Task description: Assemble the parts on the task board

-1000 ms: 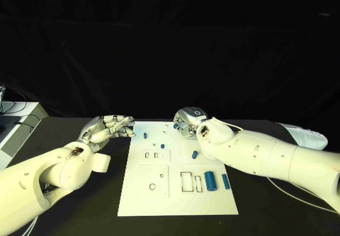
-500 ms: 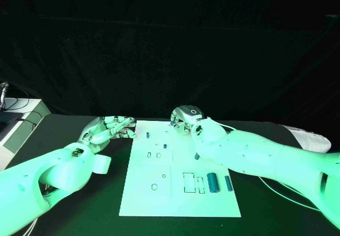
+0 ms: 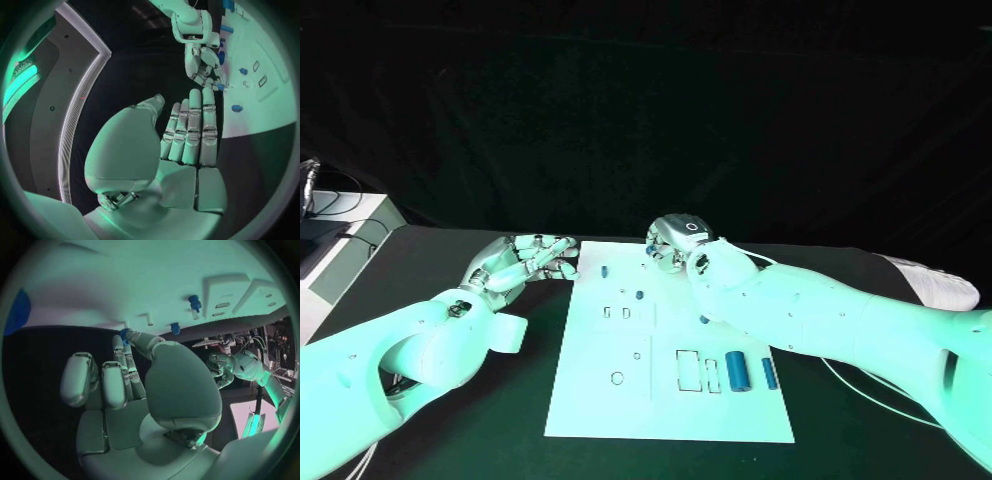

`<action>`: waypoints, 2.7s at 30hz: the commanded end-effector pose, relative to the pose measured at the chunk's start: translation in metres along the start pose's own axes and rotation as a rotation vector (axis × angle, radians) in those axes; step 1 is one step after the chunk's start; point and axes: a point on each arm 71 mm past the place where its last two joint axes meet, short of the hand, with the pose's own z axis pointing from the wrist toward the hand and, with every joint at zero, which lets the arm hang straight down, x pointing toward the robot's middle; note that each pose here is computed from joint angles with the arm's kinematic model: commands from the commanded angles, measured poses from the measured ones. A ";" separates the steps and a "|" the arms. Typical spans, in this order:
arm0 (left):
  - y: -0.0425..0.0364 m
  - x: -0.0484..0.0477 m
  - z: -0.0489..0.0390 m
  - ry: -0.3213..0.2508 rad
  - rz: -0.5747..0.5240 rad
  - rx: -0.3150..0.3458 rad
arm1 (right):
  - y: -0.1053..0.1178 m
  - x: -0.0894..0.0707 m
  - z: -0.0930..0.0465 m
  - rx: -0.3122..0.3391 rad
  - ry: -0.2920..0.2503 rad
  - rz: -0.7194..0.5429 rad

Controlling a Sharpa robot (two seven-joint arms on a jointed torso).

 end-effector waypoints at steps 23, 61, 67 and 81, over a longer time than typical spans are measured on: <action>-0.0018 -0.0016 0.0016 0.002 0.004 0.003 | 0.004 0.007 0.004 -0.016 0.058 -0.008; -0.0011 -0.0114 0.0007 -0.029 -0.016 0.003 | -0.072 -0.054 -0.046 0.067 -0.002 0.202; -0.0020 -0.0122 0.0003 -0.031 -0.014 0.016 | -0.105 -0.063 -0.059 0.159 0.127 0.239; -0.0012 -0.0119 0.0011 -0.026 -0.017 0.020 | -0.134 -0.053 -0.067 0.282 0.212 0.215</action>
